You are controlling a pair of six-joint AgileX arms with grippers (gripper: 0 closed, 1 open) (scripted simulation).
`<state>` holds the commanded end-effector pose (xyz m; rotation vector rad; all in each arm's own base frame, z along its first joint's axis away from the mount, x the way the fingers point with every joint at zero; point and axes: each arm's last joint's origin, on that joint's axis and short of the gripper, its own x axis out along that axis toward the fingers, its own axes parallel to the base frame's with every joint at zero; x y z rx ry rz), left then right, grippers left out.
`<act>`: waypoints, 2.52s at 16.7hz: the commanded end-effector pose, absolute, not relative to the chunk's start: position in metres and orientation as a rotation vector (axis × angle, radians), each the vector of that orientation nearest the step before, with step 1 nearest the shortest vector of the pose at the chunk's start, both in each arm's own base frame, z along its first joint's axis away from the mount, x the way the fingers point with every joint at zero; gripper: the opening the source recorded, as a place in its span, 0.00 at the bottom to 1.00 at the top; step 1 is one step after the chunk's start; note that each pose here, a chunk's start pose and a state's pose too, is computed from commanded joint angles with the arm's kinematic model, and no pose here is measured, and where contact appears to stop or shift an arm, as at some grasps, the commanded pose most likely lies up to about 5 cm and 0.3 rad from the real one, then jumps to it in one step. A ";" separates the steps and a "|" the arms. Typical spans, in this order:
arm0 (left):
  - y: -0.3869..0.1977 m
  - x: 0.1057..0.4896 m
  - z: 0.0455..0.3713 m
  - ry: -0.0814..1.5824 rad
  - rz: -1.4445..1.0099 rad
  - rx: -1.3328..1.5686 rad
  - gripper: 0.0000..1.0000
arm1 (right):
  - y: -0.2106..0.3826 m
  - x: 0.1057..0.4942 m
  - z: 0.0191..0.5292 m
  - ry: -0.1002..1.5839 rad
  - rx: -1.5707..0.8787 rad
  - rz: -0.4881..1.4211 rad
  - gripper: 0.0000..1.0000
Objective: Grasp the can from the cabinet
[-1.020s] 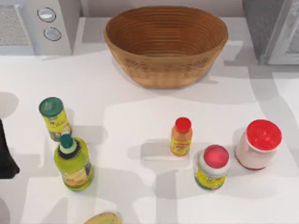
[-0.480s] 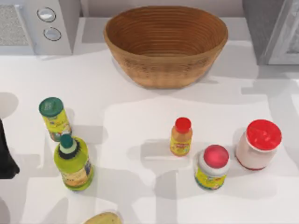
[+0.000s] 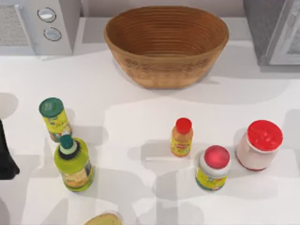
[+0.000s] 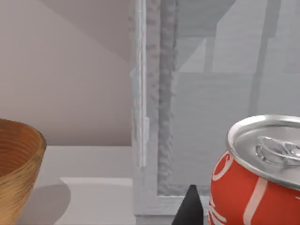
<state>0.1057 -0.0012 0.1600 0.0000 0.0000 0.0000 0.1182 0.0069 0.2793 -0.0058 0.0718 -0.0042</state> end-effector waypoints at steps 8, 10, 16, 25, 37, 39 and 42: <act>-0.001 0.106 0.160 0.000 0.000 0.000 1.00 | -0.001 0.106 0.163 0.007 0.000 0.000 0.00; -0.001 0.106 0.160 0.000 0.000 0.000 1.00 | -0.001 0.106 0.160 0.000 0.000 0.000 0.00; -0.001 0.106 0.160 0.000 0.000 0.000 1.00 | -0.001 0.106 0.160 0.006 0.002 0.004 0.00; -0.001 0.106 0.160 0.000 0.000 0.000 1.00 | -0.006 0.142 0.200 -0.033 -0.003 0.149 0.00; -0.001 0.106 0.160 0.000 0.000 0.000 1.00 | -0.054 0.274 0.153 -0.008 -0.004 0.559 0.00; -0.001 0.106 0.160 0.000 0.000 0.000 1.00 | -0.065 0.287 0.129 -0.004 -0.003 0.619 0.00; -0.001 0.106 0.160 0.000 0.000 0.000 1.00 | -0.077 0.297 0.092 -0.001 -0.001 0.693 0.00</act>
